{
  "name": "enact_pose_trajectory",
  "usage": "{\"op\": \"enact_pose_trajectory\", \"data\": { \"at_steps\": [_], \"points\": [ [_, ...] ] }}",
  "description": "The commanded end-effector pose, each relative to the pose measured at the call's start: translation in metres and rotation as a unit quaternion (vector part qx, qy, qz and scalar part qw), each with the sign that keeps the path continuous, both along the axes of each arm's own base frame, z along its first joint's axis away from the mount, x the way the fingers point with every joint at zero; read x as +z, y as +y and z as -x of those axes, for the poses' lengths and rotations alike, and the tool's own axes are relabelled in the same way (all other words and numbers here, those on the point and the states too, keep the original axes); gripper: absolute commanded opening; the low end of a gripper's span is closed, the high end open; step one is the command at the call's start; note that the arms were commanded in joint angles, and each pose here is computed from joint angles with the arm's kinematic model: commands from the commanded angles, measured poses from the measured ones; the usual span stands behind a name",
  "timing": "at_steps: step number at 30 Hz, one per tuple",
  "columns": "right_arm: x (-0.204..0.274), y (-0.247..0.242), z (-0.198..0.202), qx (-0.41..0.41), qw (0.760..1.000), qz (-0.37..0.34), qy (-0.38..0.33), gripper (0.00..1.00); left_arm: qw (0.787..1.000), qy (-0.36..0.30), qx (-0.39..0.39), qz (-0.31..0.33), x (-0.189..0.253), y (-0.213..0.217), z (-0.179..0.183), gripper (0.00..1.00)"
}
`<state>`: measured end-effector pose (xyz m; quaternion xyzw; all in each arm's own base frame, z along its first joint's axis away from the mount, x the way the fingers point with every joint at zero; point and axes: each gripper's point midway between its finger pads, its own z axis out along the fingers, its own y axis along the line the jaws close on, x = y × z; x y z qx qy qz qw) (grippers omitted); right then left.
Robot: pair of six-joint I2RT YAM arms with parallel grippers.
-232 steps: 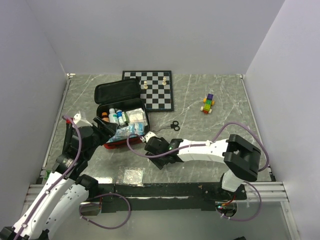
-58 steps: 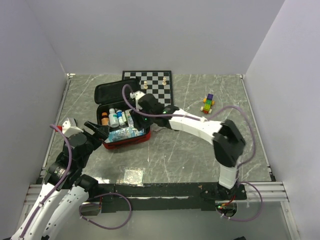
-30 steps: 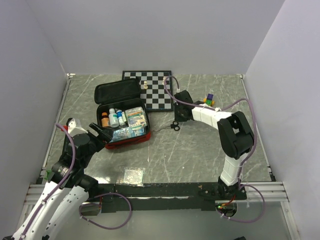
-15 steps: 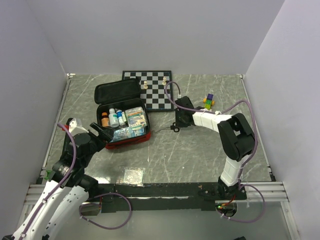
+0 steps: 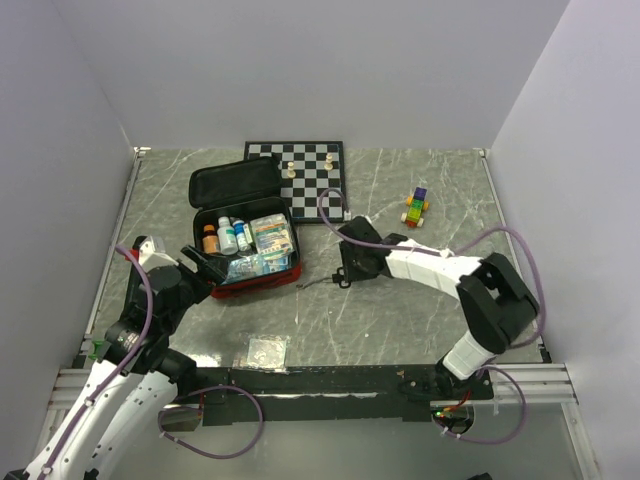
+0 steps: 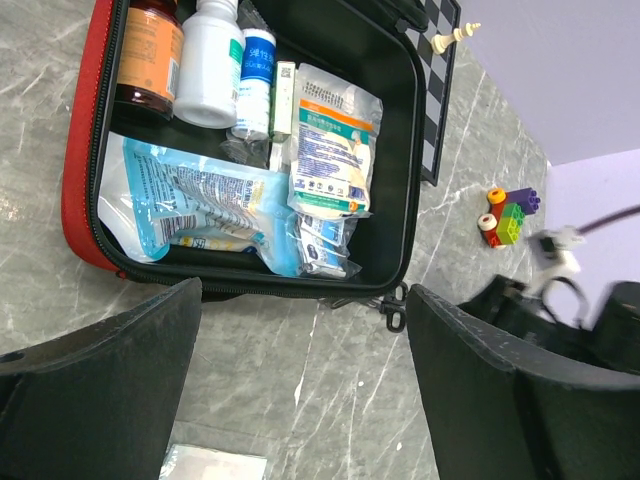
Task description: Organize the medicine kit
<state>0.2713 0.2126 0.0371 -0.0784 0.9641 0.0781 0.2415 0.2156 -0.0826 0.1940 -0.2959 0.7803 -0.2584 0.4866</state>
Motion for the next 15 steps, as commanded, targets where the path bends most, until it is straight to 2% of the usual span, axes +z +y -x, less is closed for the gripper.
{"op": "enact_pose_trajectory", "data": {
  "at_steps": [1,3,6,11,15],
  "points": [
    [0.048,0.005,-0.014,0.053,0.995,-0.009,-0.086,0.48,1.000,-0.007,-0.008,0.013,0.002,-0.007,-0.004,0.87],
    [0.055,0.022,-0.010,0.124,0.986,-0.019,-0.108,0.60,1.000,-0.005,-0.010,0.014,0.001,-0.007,-0.004,0.87],
    [0.052,0.044,-0.005,0.200,0.973,-0.024,-0.113,0.70,1.000,-0.006,-0.010,0.015,0.002,-0.007,-0.003,0.86],
    [0.037,0.060,-0.002,0.249,0.962,-0.017,-0.108,0.76,1.000,-0.005,-0.011,0.016,0.002,-0.007,-0.002,0.86],
    [0.028,0.067,-0.007,0.259,0.959,0.025,-0.109,0.77,1.000,-0.006,-0.015,0.017,0.002,-0.009,-0.002,0.86]
  ]
}}
